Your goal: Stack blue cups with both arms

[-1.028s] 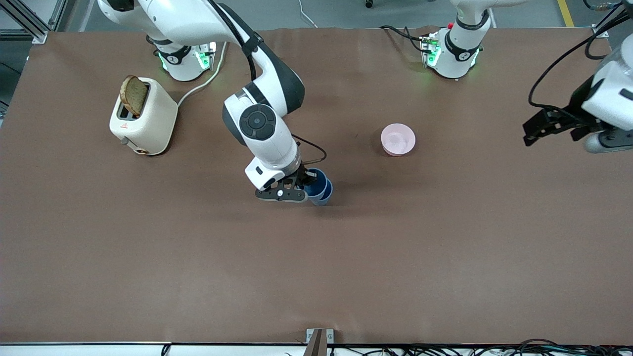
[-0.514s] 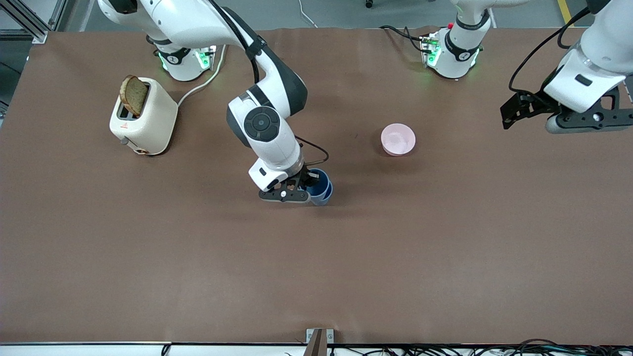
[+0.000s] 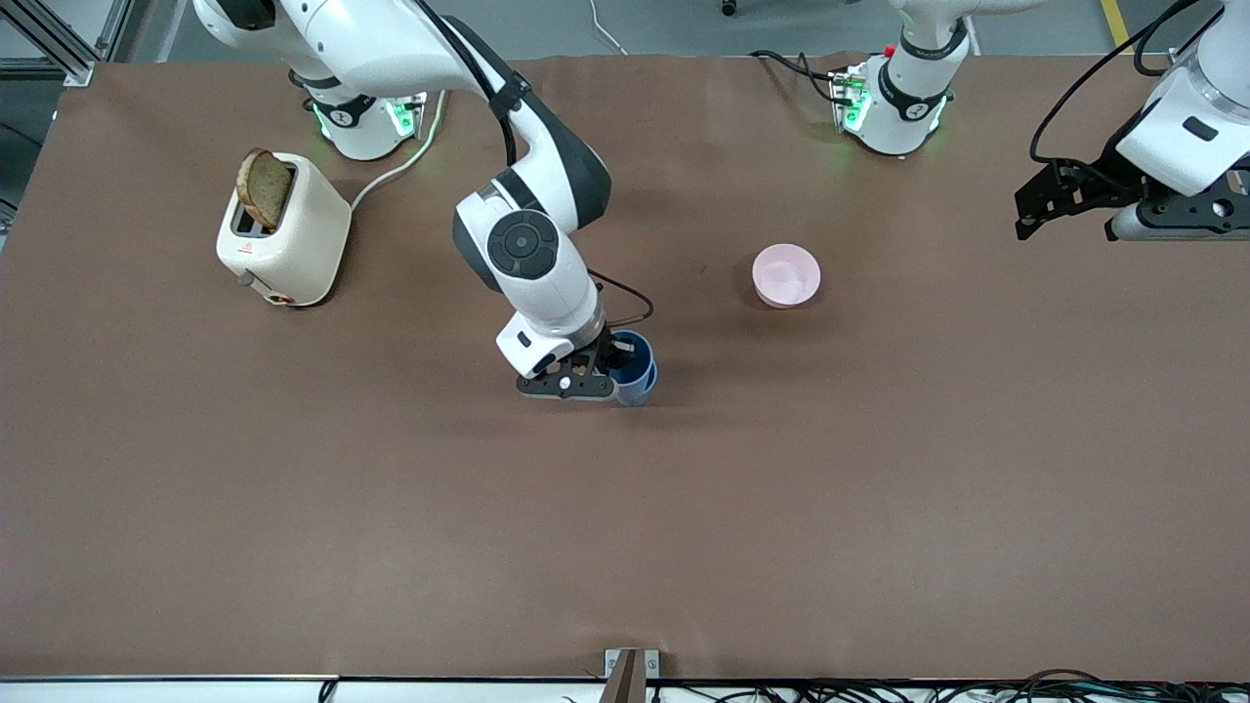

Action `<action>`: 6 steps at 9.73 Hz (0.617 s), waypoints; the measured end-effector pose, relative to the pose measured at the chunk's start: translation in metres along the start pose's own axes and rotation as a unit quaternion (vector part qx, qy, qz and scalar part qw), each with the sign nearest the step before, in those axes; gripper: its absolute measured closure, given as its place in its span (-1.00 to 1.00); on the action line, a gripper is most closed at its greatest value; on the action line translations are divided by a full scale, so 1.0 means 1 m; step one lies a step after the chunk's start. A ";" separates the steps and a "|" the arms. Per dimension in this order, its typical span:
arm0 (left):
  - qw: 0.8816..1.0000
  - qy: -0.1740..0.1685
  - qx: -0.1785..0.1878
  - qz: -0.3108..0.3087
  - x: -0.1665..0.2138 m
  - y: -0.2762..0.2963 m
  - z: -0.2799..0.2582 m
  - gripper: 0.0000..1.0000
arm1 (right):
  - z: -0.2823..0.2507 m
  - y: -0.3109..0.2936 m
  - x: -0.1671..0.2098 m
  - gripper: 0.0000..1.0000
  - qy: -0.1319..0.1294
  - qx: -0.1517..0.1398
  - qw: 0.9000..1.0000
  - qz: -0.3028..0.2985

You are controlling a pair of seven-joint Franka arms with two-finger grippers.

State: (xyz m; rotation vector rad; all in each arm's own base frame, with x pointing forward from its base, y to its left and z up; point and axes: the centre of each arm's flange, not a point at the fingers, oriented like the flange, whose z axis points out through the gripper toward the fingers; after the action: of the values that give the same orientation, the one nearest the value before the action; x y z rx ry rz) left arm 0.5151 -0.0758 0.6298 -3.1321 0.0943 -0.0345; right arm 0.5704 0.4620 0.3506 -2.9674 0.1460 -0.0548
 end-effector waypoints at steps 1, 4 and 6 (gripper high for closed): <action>1.000 0.000 0.000 0.001 0.000 -0.001 0.000 -1.00 | -0.008 -0.001 0.000 0.91 0.002 0.002 1.000 0.000; 1.000 0.000 0.000 -0.001 0.000 -0.004 0.000 -1.00 | -0.006 -0.002 -0.008 0.91 -0.012 -0.008 1.000 0.005; 1.000 0.000 0.000 -0.001 0.001 -0.004 0.000 -1.00 | 0.002 -0.005 -0.014 0.91 -0.016 -0.013 1.000 0.003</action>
State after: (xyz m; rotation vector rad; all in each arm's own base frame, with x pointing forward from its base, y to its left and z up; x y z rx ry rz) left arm 0.5160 -0.0715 0.6294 -3.1315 0.0902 -0.0331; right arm 0.5573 0.4688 0.3494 -2.9911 0.1523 -0.0035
